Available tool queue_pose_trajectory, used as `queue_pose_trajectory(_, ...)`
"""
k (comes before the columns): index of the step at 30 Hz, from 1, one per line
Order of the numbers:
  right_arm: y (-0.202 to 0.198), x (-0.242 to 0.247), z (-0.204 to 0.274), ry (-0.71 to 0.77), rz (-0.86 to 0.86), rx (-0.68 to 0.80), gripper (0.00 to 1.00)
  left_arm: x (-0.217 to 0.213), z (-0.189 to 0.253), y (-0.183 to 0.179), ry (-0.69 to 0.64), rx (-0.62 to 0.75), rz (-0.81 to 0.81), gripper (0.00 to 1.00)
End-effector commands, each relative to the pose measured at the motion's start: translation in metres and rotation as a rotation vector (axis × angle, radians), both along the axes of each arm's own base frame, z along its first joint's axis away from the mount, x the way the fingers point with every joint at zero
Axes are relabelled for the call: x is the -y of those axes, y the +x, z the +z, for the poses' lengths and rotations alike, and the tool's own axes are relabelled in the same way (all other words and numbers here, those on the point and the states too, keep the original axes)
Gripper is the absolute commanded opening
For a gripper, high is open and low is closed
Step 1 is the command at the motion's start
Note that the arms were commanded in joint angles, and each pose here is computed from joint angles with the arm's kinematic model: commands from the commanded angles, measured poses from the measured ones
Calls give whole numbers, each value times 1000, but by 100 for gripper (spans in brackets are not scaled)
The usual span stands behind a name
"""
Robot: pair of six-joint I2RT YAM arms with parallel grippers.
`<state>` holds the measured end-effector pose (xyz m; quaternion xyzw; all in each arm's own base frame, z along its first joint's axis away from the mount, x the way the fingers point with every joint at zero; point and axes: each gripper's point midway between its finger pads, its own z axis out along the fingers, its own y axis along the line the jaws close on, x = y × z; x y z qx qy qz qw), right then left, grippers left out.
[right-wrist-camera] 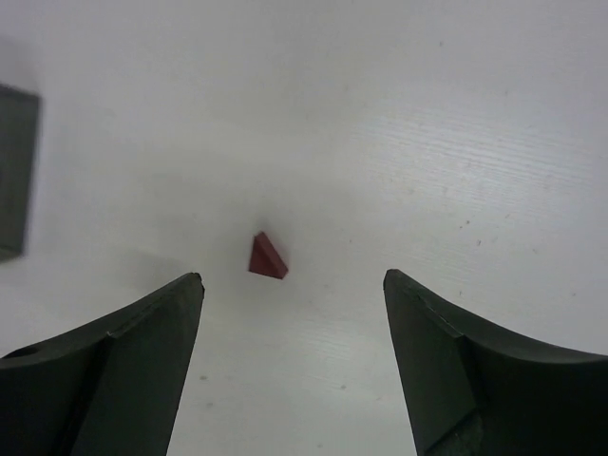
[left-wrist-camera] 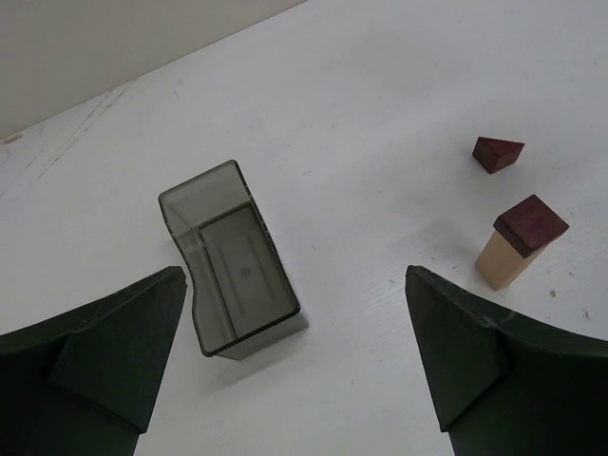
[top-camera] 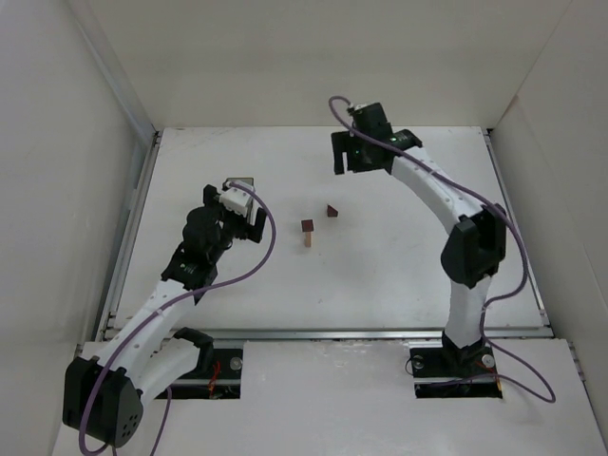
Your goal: Build the wood block tower
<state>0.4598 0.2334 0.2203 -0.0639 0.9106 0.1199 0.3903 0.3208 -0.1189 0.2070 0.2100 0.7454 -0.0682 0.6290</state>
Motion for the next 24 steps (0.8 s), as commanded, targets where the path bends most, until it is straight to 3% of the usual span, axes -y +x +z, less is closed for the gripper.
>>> queue_pose_trajectory(1, -16, -28, -62, -211, 294, -81, 82, -5, 15, 9, -5, 52, 32, 100)
queue_pose_trajectory(4, -23, -35, -84, -304, 425, -95, 80, -8, 12, 12, 1, 36, 43, 100)
queue_pose_trajectory(11, -35, -50, -132, -297, 530, -192, 72, -10, 12, 18, -2, 25, 34, 100)
queue_pose_trajectory(24, -30, -54, -157, -345, 490, -212, 60, -15, 7, 20, 2, 7, 42, 100)
